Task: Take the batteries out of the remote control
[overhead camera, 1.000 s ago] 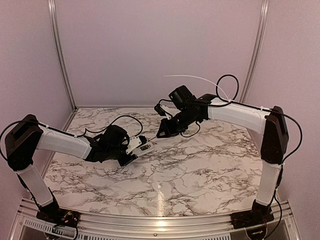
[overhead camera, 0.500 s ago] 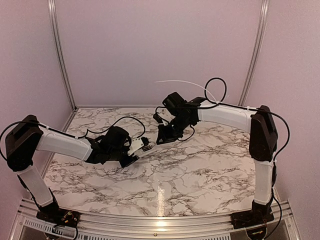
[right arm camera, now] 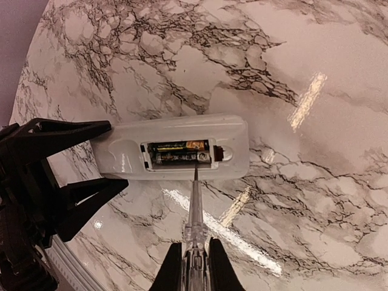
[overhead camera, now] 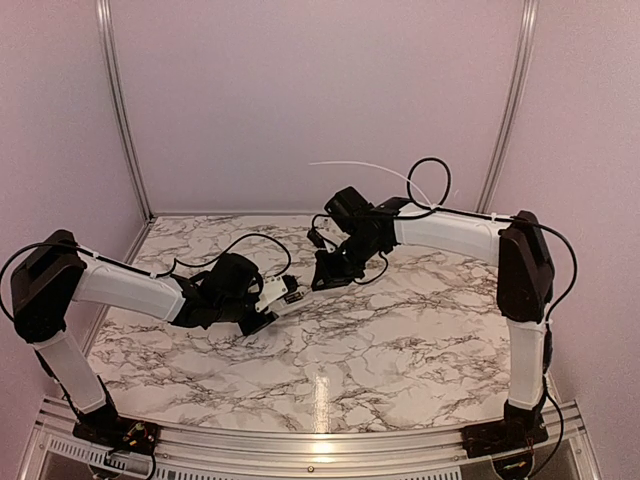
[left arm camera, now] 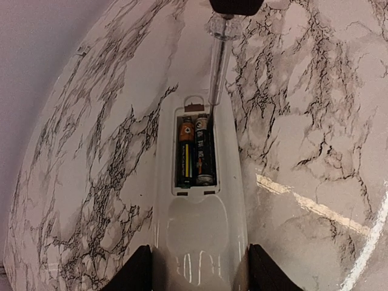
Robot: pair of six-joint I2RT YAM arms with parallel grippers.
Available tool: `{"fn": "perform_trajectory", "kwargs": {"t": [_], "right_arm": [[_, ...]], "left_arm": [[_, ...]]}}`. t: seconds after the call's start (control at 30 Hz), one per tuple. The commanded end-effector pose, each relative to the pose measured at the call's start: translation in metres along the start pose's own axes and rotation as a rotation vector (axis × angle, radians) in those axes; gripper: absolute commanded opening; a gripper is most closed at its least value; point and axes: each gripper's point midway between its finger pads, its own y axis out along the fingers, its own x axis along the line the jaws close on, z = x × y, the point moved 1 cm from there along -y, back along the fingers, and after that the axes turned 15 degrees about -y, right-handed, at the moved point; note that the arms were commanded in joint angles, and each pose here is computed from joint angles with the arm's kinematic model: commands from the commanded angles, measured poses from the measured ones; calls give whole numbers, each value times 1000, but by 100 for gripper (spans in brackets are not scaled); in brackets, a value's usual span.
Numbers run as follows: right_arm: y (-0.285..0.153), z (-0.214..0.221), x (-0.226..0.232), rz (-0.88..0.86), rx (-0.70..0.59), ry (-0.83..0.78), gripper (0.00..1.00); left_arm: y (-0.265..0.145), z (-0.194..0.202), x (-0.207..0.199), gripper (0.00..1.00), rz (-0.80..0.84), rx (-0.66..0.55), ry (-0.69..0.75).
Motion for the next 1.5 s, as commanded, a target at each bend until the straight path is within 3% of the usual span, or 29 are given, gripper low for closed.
{"fn": "perform_trajectory", "kwargs": {"t": [0.0,0.8,1.47], "right_arm": [[-11,-10,-3,14,-52,17,0],[-22,-16,-12,-16,-130,59,0],[-4,-7,-12,-91,-106,68,0]], "left_arm": [[-4,-14,-2,6,6,-34,-6],[2,-11,-4,6,14,-9,-5],[3,-12,-7,6,19,-9,-4]]}}
